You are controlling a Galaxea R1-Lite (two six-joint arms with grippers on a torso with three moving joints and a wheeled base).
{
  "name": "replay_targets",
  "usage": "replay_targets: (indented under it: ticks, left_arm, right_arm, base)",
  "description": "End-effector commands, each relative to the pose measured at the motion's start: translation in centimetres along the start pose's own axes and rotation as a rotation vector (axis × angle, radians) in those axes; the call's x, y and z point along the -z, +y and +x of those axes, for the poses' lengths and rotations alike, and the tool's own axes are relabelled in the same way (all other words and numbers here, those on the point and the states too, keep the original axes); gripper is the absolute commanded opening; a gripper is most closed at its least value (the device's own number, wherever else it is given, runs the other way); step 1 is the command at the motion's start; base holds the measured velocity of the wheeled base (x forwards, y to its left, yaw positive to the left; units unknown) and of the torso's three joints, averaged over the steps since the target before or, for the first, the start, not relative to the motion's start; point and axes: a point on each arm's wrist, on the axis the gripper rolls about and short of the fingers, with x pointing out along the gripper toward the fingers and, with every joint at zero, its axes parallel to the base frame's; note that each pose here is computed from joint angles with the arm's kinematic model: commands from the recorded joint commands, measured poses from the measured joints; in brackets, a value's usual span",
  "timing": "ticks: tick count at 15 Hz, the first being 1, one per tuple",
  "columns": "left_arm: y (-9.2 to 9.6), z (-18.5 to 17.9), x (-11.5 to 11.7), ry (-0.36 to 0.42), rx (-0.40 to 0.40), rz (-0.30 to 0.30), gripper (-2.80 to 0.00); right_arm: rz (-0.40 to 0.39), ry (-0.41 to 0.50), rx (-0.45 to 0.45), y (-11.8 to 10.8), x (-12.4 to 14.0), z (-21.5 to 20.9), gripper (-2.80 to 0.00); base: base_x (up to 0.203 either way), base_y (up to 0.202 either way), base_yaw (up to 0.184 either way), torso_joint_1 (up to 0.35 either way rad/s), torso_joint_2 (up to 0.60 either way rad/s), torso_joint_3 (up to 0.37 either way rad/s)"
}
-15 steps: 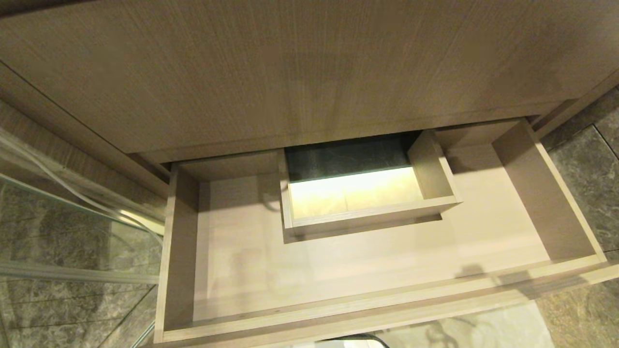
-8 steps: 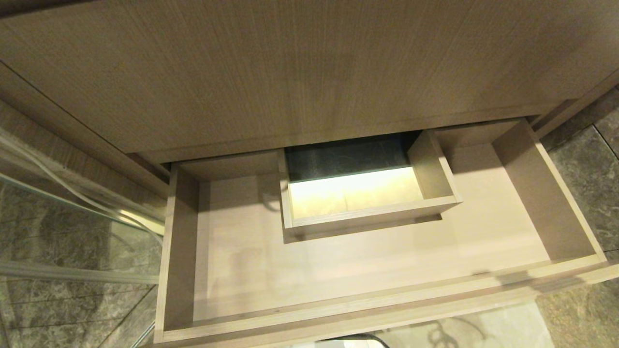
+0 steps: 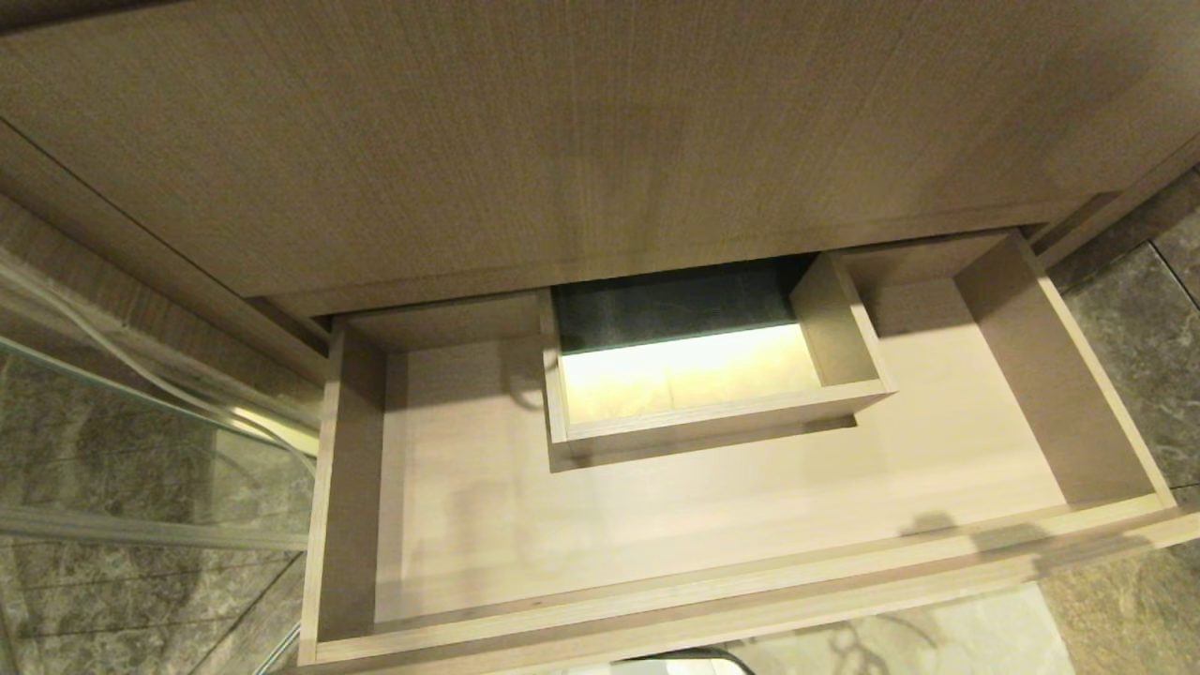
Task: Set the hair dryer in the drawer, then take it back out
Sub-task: Close the drawer
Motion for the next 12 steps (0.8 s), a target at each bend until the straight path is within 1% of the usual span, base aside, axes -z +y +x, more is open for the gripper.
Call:
replay_targets:
  ticks: [1, 10, 12]
  left_arm:
    - [0.0, -0.01, 0.0, 0.0, 0.0, 0.0, -2.8]
    - [0.0, 0.01, 0.04, 0.001, 0.0, 0.0, -2.8]
    - [0.0, -0.01, 0.0, 0.0, 0.0, 0.0, -2.8]
  right_arm:
    - [-0.005, 0.015, -0.007, 0.05, -0.01, 0.29, -2.8]
    - [-0.005, 0.006, -0.007, -0.02, -0.28, 0.46, -2.8]
    - [-0.005, -0.008, -0.022, 0.02, -0.27, 0.32, -2.8]
  base:
    - [0.0, 0.0, 0.0, 0.0, 0.0, 0.0]
    - [0.0, 0.0, 0.0, 0.0, 0.0, 0.0]
    - [0.0, 0.0, 0.0, -0.023, 0.01, 0.018]
